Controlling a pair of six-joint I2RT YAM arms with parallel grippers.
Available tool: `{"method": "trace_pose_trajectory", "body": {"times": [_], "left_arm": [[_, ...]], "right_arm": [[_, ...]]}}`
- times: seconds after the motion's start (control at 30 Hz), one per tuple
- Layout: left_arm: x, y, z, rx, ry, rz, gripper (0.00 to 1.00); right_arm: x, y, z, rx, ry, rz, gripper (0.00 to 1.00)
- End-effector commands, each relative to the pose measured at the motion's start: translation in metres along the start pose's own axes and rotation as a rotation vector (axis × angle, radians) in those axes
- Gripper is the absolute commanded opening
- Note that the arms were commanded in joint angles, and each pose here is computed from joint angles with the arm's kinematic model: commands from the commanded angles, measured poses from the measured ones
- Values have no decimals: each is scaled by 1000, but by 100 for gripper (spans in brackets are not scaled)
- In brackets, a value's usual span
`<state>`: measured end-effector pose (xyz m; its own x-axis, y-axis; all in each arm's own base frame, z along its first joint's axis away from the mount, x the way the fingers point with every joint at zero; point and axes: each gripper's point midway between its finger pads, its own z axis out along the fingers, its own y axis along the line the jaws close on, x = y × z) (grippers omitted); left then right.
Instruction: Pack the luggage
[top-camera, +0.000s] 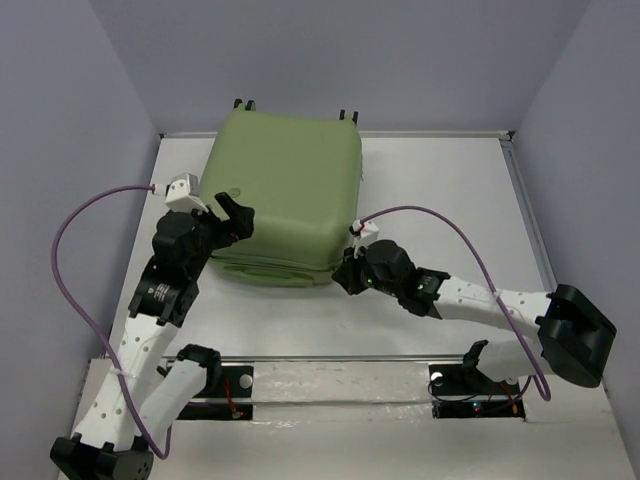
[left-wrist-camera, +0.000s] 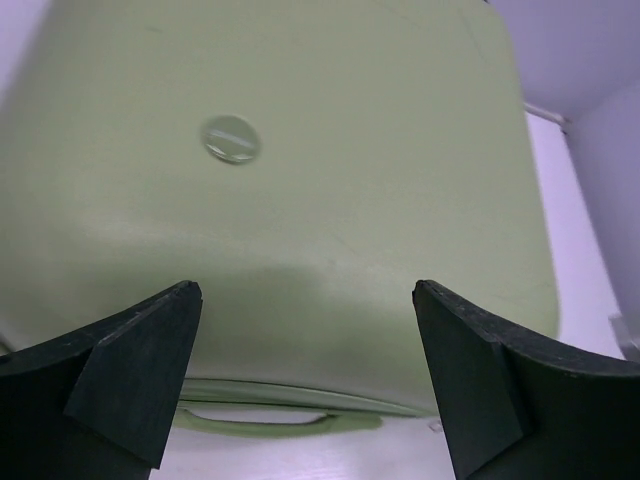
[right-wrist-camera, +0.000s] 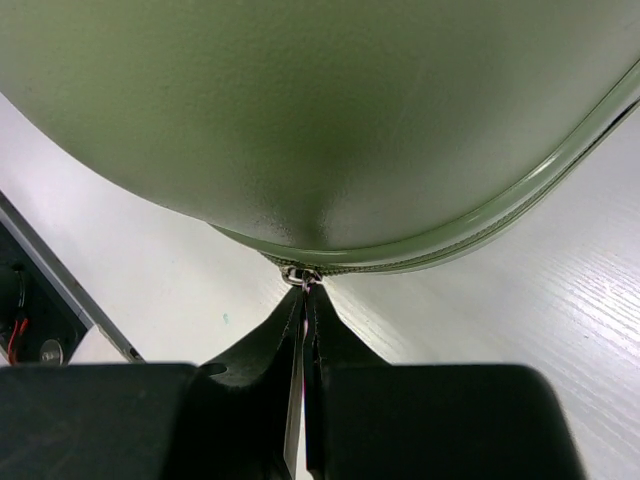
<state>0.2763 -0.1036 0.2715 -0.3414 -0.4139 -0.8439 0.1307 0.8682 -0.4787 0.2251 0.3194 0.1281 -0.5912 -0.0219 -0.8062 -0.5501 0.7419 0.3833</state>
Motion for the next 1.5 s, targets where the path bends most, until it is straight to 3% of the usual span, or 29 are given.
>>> {"method": "trace_pose_trajectory", "body": {"times": [0.0,0.17,0.4,0.53,0.63,0.7,0.93,1.07,1.23,1.47], "left_arm": [[-55,67,-16,-339,-197,54,99],[-66,106,-3,-379,-205,-92,99],[-77,131,15,-330,-224,-294,99],[-67,153,33,-337,-208,-393,97],[-55,163,45,-312,-191,-454,86],[-50,166,51,-299,-194,-488,72],[-1,183,66,-319,-98,-566,45],[31,158,74,-265,-25,-532,34],[76,106,70,-150,67,-530,32],[108,67,34,-39,83,-534,31]], "right_arm": [[-26,7,-7,-23,-72,12,7],[-23,7,-7,-31,-61,11,7],[-25,11,-11,-51,-66,2,7],[-20,8,-9,-43,-55,-6,7],[-24,6,-9,-42,-64,-5,7],[-24,8,-10,-49,-62,-7,7],[-28,8,-17,-49,-81,-6,7],[-37,3,-21,-37,-96,-6,7],[-44,-4,-31,-5,-106,-10,7],[-45,-17,-43,34,-117,15,7]]}}
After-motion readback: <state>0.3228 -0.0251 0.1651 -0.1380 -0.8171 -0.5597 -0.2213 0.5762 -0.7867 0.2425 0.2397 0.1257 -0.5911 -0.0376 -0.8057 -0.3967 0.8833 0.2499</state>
